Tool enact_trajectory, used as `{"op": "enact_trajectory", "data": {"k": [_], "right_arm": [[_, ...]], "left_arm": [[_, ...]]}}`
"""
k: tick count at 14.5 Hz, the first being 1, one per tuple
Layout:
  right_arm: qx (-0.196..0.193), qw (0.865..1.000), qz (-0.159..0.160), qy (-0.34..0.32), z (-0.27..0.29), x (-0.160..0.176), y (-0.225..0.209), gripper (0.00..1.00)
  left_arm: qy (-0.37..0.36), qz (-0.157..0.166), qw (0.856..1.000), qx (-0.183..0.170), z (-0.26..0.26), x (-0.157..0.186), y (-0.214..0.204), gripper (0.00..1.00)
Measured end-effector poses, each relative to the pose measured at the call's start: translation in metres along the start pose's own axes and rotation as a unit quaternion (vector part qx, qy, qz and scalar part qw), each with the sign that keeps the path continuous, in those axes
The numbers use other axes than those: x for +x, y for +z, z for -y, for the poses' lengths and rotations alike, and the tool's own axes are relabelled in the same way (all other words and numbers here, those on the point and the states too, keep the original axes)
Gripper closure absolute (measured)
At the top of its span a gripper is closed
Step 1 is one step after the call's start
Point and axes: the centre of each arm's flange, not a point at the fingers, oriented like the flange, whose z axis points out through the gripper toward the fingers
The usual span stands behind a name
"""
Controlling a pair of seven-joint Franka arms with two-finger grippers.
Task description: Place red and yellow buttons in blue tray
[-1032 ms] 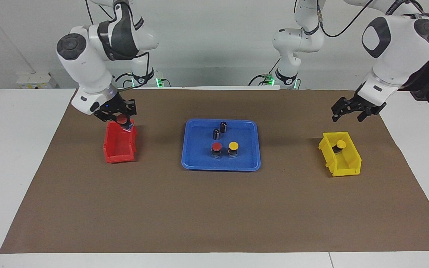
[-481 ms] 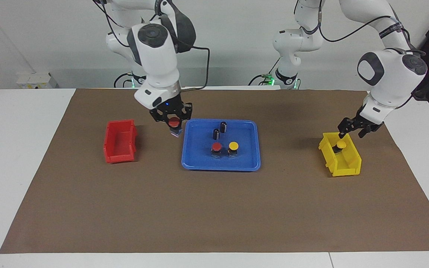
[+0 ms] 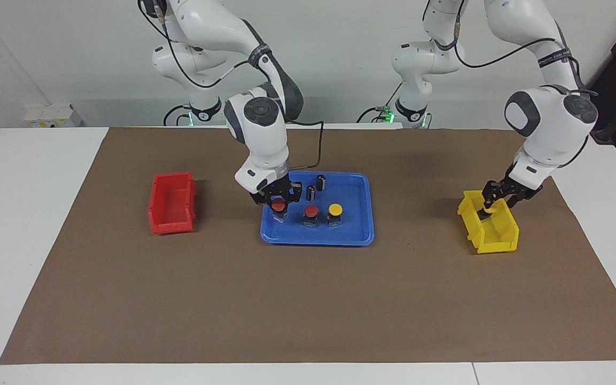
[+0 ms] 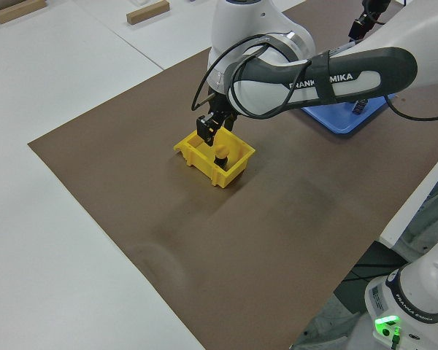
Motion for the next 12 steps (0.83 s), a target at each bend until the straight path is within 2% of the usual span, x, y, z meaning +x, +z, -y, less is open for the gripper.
{"op": "enact_trajectory", "data": {"k": [4, 5, 6, 7, 9, 12], "right_arm": [[0.0, 1.0, 0.002, -0.007, 0.006, -0.009, 0.033, 0.62], [0.0, 1.0, 0.003, -0.008, 0.007, -0.009, 0.038, 0.56], [0.0, 1.0, 0.002, -0.008, 0.007, -0.008, 0.037, 0.56], [0.0, 1.0, 0.002, -0.008, 0.007, -0.007, 0.035, 0.52], [-0.001, 1.0, -0.004, 0.002, -0.002, 0.004, 0.013, 0.31], [-0.005, 0.999, -0.009, 0.044, -0.047, 0.036, -0.078, 0.0]], "left_arm": [[0.002, -0.001, 1.0, 0.001, -0.001, -0.01, 0.022, 0.3], [0.002, -0.001, 1.0, 0.001, -0.001, -0.011, 0.024, 0.37], [0.001, 0.0, 1.0, 0.001, -0.001, -0.012, 0.024, 0.52], [0.001, -0.001, 1.0, 0.001, 0.0, -0.011, 0.024, 0.59], [0.002, -0.004, 1.0, 0.002, 0.0, -0.004, 0.015, 0.59], [0.009, 0.034, 0.999, -0.003, -0.005, 0.03, -0.054, 0.59]]}}
